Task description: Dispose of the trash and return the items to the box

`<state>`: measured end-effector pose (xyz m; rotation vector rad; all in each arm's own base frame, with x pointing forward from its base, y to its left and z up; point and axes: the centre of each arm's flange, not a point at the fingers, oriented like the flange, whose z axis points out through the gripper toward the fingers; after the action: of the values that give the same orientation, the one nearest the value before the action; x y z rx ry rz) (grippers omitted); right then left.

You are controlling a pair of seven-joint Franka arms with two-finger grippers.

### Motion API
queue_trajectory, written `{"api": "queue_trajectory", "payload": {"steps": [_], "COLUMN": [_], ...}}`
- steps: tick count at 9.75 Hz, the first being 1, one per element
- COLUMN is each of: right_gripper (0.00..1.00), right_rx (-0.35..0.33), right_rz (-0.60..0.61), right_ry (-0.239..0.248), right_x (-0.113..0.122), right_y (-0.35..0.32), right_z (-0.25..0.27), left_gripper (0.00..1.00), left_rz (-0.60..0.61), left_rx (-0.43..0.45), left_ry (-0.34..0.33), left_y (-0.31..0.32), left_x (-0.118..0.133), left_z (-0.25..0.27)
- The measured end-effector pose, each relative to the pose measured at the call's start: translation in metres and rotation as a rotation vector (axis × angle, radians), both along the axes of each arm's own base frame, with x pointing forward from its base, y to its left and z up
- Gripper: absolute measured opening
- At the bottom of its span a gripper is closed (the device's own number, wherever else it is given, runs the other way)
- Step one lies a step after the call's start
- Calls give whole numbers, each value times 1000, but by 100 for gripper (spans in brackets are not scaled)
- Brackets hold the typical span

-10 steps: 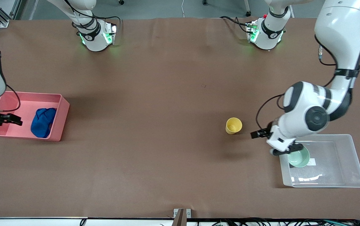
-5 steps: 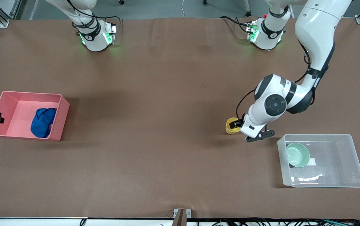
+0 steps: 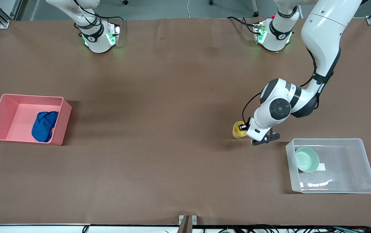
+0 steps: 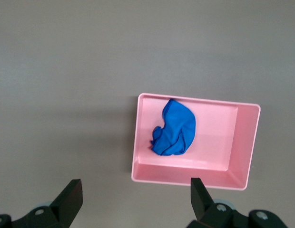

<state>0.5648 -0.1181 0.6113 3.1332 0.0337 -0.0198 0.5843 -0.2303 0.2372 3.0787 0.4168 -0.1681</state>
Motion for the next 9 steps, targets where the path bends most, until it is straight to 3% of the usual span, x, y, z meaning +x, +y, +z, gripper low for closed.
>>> {"api": "queue_trajectory", "payload": {"steps": [2, 6, 8, 9], "right_gripper": [100, 100, 100, 100], "right_rx": [8, 14, 13, 13], "right_rz": [-17, -3, -2, -1], "right_ry": [25, 18, 17, 17], "right_x": [-14, -37, -37, -37], "right_y": [24, 63, 66, 67], "right_z": [16, 33, 33, 33], "left_gripper": [4, 3, 3, 3], "left_rz": [11, 44, -12, -65], "left_rx": [-11, 44, 97, 118], "left_ry": [-47, -117, -178, -178], "left_y": [2, 37, 106, 151], "left_x": [15, 61, 91, 100], "left_z": [22, 137, 177, 176]}}
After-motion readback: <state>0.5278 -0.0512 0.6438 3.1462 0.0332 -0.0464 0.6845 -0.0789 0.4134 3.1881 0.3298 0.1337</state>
